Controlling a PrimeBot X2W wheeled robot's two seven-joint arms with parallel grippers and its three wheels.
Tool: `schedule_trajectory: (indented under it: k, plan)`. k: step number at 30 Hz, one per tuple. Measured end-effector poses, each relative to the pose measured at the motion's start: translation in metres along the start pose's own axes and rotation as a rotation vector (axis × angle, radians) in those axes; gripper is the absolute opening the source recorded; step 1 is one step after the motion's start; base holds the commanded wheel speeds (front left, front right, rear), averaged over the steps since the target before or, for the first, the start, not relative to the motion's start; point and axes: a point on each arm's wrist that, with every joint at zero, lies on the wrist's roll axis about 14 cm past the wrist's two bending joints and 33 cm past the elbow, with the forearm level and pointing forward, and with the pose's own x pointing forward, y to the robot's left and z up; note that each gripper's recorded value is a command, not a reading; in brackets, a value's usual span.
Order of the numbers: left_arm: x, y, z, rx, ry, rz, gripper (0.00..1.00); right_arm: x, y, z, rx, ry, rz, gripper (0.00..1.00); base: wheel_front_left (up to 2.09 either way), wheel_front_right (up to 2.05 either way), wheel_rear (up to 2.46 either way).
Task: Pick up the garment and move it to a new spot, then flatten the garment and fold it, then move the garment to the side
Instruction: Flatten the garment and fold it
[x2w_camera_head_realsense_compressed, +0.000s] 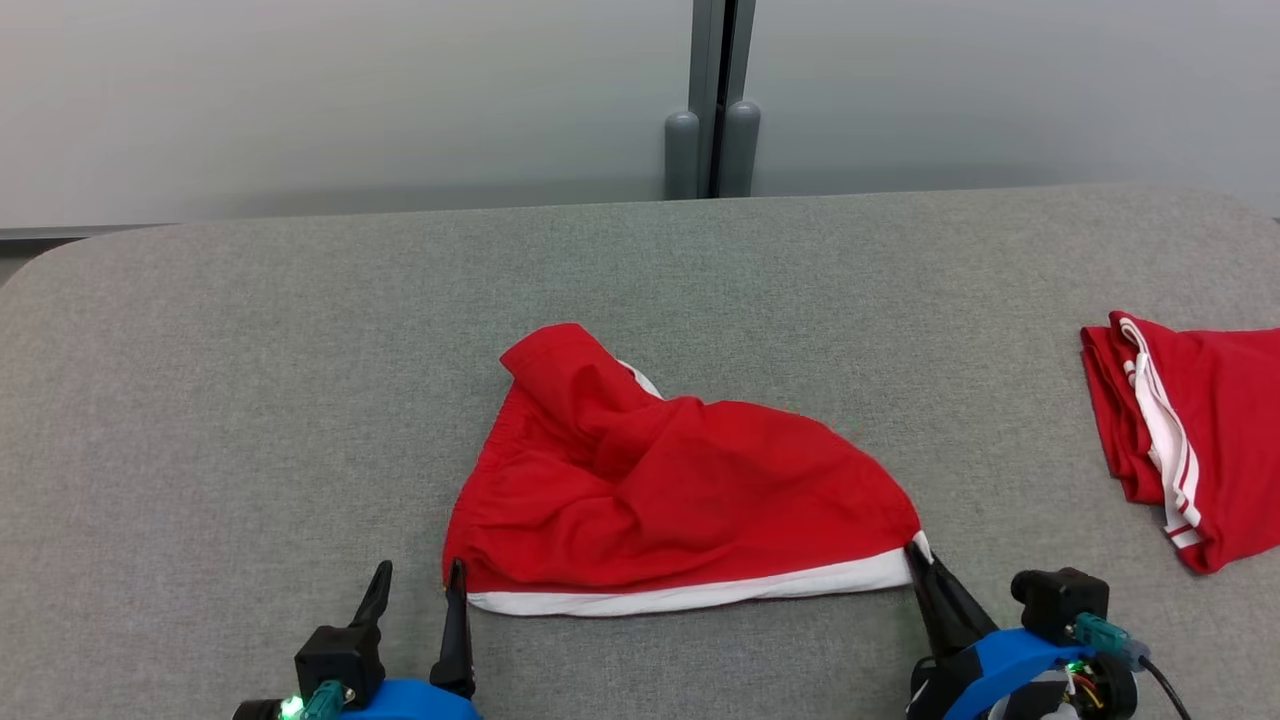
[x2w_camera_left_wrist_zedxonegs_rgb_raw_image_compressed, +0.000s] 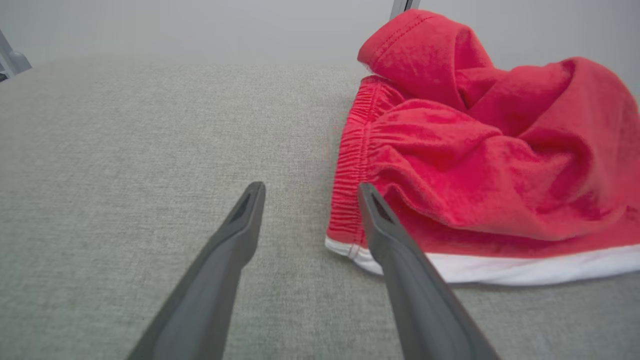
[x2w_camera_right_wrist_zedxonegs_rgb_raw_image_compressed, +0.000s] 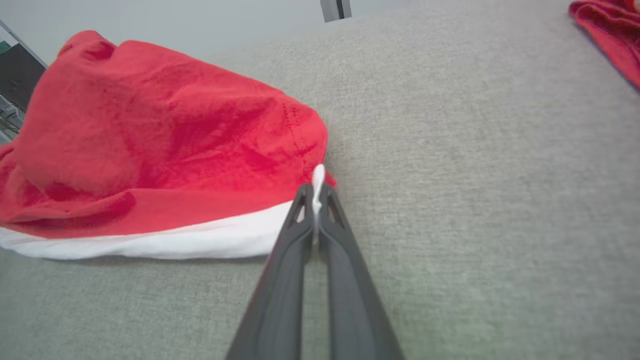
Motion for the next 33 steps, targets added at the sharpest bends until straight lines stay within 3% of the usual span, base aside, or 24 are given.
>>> schedule_trajectory:
  k: [16, 33]
  plan:
    - [-0.007, -0.040, -0.035, -0.095, 0.119, -0.181, 1.00, 0.000, -0.030, 0.009, -0.026, -0.026, -0.097, 0.00, 0.00, 0.00, 0.00]
    - [-0.009, -0.069, -0.033, -0.084, 0.131, -0.329, 1.00, 0.001, -0.038, 0.011, -0.038, -0.027, -0.116, 0.00, 0.00, 0.00, 0.00]
